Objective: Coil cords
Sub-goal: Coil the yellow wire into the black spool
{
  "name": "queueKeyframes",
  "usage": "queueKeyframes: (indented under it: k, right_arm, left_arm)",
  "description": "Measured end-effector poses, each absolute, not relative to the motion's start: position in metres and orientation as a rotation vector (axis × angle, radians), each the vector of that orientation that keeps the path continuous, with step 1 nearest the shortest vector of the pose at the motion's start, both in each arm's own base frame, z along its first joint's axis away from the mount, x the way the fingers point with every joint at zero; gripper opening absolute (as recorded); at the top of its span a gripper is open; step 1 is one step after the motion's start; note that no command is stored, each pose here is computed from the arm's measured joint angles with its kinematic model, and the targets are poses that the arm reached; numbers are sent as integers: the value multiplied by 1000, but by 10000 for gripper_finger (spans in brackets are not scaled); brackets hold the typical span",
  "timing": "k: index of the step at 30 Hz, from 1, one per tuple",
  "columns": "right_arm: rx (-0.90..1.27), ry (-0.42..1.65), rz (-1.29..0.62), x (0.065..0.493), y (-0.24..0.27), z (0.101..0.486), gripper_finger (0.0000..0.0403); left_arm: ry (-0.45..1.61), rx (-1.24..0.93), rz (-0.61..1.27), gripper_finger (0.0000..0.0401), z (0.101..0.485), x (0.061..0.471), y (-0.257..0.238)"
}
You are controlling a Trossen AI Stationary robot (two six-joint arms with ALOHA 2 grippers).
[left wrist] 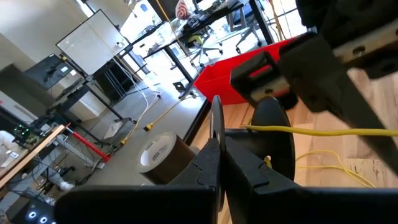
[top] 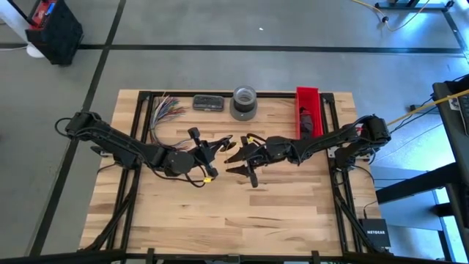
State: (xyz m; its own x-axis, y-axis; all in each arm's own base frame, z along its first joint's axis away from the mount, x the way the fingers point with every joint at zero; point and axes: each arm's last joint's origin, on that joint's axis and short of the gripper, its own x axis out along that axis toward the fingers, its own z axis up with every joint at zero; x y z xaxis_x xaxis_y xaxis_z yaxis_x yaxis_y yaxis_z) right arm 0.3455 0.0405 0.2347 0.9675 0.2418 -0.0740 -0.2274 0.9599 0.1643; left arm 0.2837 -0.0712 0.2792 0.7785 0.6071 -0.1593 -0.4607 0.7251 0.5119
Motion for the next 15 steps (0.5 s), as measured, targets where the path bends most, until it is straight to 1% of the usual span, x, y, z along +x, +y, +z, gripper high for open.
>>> queueKeyframes:
  k: [3, 5, 7, 10, 11, 12, 15]
  right_arm:
    - [154, 90, 238, 346, 41, 234, 146]
    - [150, 89, 238, 345, 40, 235, 127]
    - [133, 89, 241, 344, 40, 237, 96]
    - [82, 94, 244, 341, 40, 241, 33]
    - [57, 107, 241, 339, 40, 243, 18]
    - [34, 120, 230, 337, 39, 245, 11]
    - [12, 167, 190, 326, 37, 253, 18]
  left_arm:
    - [334, 484, 599, 3, 279, 284, -71]
    - [334, 488, 598, 2, 279, 284, -71]
    - [337, 500, 597, 3, 280, 284, -71]
    - [342, 508, 595, 4, 279, 284, -71]
    - [343, 513, 594, 3, 279, 284, -71]
    - [346, 525, 590, 2, 279, 283, -72]
    - [356, 571, 592, 3, 280, 282, -75]
